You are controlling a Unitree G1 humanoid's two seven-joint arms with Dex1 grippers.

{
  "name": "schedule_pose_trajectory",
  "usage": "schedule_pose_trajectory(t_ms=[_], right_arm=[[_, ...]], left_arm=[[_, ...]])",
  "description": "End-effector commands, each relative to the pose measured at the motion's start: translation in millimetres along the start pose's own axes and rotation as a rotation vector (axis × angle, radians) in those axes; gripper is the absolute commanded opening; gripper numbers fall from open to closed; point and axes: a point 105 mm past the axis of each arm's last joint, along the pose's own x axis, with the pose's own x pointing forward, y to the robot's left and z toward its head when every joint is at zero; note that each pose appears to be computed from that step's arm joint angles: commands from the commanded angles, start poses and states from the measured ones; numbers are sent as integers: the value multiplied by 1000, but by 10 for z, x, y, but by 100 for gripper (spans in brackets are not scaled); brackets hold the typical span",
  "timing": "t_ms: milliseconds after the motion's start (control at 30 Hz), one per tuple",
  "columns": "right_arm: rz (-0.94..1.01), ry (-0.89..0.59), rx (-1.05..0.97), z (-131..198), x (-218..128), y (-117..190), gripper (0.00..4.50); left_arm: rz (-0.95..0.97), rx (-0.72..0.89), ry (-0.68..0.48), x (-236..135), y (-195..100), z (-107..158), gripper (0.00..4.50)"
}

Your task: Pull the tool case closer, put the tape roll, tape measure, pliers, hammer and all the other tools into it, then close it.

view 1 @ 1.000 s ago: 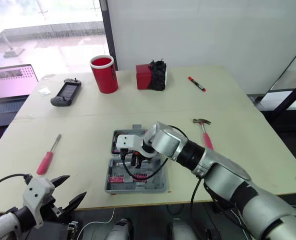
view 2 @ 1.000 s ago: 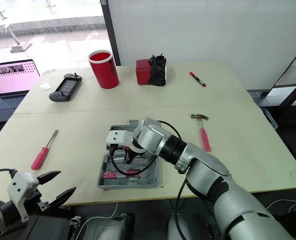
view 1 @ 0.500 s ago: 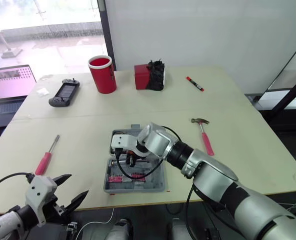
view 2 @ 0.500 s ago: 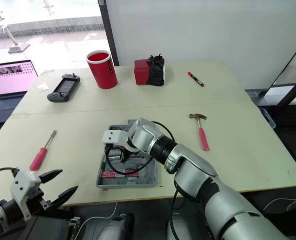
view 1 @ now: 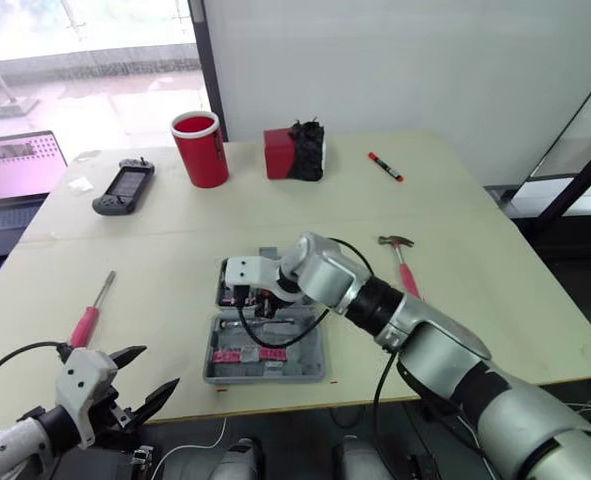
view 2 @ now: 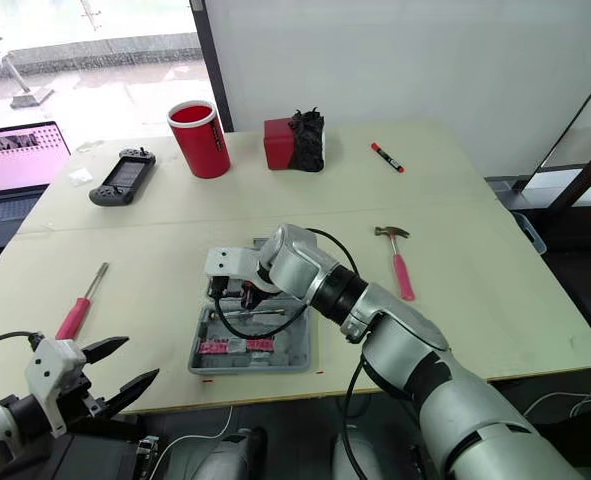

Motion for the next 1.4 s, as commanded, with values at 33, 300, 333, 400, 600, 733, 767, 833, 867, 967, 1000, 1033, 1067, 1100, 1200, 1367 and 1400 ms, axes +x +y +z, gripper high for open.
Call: schedule_pose_trajectory(t_ms=[33, 300, 333, 400, 600, 733, 767, 833, 867, 967, 1000, 1033, 1067, 1100, 1200, 1367, 1400], right_arm=[[-3, -112, -39, 179, -162, 38, 144], [-51, -397, 7, 63, -73, 43, 90], [-51, -415, 22, 59, -59, 36, 62], [-78, -406, 27, 16, -15, -7, 7], [-84, -394, 56, -70, 122, -9, 7], [-53, -403, 93, -119, 233, 61, 7], [-46, -403, 96, -129, 255, 79, 7], [-29, -383, 116, -205, 331, 123, 7], [-22, -361, 129, -271, 385, 146, 7], [-38, -281, 145, -513, 555, 179, 7], [-55, -253, 147, -584, 588, 165, 7], [-53, -250, 146, -603, 588, 168, 7], [-49, -270, 157, -576, 570, 166, 7], [-47, -295, 160, -531, 541, 158, 7], [-60, -439, 114, -282, 355, 110, 7], [-211, -681, 139, -82, -217, -131, 7], [-232, -709, 158, -127, -330, -165, 7]], left_arm=[[-7, 17, 4, -2, 20, 18, 450], [-35, 31, 2, 60, 68, 40, 450], [-37, 33, 2, 65, 74, 43, 450], [-41, 41, 1, 77, 89, 53, 450], [-54, 49, 13, 86, 112, 46, 450], [-65, 48, 24, 87, 106, 24, 450], [-64, 49, 23, 87, 114, 25, 450], [-63, 53, 23, 89, 129, 30, 450], [-64, 54, 23, 91, 133, 32, 450], [-67, 58, 23, 100, 135, 37, 450], [-67, 58, 22, 103, 137, 40, 450], [-69, 59, 22, 104, 138, 42, 450], [-69, 59, 22, 103, 139, 45, 450], [-69, 59, 22, 100, 141, 46, 450], [-64, 60, 22, 89, 157, 46, 450], [-16, 44, -7, 56, 232, 72, 450], [0, 48, -7, 42, 258, 67, 450]])
